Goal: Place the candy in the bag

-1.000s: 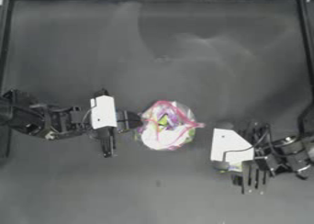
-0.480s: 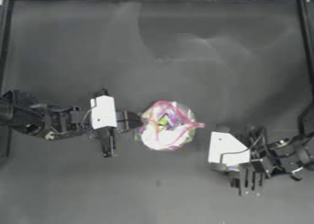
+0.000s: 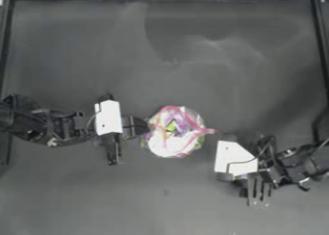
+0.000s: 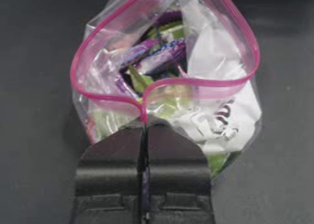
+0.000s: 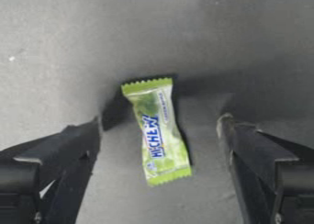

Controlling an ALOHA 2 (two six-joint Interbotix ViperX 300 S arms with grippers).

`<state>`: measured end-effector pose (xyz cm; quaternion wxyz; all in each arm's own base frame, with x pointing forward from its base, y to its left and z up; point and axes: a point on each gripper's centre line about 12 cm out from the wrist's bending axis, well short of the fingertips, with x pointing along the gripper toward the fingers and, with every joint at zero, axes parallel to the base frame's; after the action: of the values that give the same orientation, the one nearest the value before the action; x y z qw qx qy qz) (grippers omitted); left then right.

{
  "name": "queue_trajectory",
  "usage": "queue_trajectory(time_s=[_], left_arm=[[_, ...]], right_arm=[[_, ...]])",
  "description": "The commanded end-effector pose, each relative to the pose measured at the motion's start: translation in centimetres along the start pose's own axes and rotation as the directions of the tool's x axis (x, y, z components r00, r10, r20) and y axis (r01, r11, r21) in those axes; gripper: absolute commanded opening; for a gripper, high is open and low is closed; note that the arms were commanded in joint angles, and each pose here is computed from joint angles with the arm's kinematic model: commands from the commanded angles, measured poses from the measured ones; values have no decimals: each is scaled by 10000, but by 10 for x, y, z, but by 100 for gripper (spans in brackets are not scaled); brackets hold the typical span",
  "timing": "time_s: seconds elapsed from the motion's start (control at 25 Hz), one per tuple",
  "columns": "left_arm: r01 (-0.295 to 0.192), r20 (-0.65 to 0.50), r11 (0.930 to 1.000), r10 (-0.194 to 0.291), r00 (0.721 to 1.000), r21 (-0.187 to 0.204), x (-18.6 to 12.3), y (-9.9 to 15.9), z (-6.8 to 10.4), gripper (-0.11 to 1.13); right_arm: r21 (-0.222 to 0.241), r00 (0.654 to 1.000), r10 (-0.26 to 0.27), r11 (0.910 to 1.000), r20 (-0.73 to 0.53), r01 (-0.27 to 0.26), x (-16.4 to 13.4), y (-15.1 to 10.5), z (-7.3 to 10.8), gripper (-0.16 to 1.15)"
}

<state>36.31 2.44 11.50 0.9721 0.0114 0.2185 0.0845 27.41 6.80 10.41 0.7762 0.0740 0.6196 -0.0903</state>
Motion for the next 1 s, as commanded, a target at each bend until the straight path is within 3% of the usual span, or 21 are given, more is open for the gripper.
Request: queue_trajectory(time_s=[0.04, 0.2, 0.32, 0.68, 1.0], left_arm=[[42, 352, 10000, -41, 9994, -30, 0, -2, 11, 10], [46, 353, 10000, -45, 9994, -33, 0, -2, 12, 10], [29, 367, 10000, -27, 9993, -39, 0, -1, 12, 10], [76, 308, 10000, -75, 9995, -17, 1, -4, 10, 10], [103, 264, 9999, -103, 9996, 3, 1, -5, 8, 10]], right_arm=[[40, 9996, 165, 9999, 221, -166, -3, 2, 3, 100], [125, 9994, 239, 9996, 244, -242, -1, 2, 1, 97], [221, 9994, 287, 9993, 189, -291, 1, 2, -2, 88], [328, 9995, 315, 9990, 72, -318, 2, 1, -5, 34], [380, 9978, 487, 9980, 445, -504, -20, 6, 9, 33]])
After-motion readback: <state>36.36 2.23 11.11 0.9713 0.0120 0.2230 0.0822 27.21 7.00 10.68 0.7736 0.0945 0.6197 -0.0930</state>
